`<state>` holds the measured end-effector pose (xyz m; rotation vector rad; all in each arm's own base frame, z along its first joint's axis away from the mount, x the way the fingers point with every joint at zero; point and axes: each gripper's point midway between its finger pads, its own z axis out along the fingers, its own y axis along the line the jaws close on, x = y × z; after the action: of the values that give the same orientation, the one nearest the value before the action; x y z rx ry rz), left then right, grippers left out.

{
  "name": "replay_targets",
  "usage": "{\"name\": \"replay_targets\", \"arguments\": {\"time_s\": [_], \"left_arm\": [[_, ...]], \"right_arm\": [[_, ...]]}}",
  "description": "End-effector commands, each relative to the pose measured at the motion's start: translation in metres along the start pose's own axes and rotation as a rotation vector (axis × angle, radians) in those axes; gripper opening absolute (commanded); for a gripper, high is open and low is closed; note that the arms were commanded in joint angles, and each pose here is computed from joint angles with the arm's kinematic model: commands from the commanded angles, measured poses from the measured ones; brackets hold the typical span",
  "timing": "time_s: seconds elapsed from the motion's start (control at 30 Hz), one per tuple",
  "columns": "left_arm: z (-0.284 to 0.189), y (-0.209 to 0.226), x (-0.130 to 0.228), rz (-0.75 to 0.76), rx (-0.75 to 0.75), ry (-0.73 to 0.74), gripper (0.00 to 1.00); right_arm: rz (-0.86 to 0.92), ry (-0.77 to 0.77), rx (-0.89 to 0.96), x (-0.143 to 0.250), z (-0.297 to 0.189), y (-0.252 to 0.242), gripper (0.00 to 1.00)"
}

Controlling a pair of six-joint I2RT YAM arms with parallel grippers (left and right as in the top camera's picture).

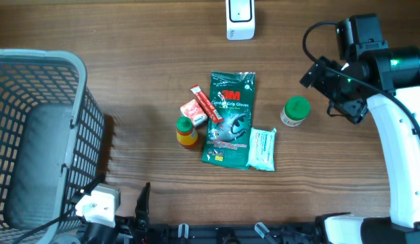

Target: Scan the item barcode

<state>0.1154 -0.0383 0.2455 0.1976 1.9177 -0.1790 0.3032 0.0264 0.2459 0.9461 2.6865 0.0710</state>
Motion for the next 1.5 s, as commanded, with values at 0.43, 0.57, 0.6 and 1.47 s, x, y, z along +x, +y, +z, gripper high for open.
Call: {"name": "replay_targets", "arguments": {"time_s": [0.43, 0.57, 0.6, 1.47], "left_arm": [[-0.002, -0.003, -0.002, 0.002, 0.013, -0.015, 1.0], [-0.002, -0.003, -0.002, 0.002, 0.013, -0.015, 1.0], [-0.002, -0.003, -0.002, 0.002, 0.013, -0.015, 1.0], [-0.002, -0.003, -0.002, 0.002, 0.013, -0.015, 1.0]], "right_arm": [[-0.137, -0.042, 0.008, -0.019, 0.023, 0.016, 1.0], [-0.256, -0.039, 0.012, -0.024, 0.036, 0.023, 1.0], [-0.273, -0.026, 0.022, -0.024, 0.043, 0.024, 1.0], [-0.282, 0.357, 0.117, 0.034, 0.195, 0.008, 1.0]]}}
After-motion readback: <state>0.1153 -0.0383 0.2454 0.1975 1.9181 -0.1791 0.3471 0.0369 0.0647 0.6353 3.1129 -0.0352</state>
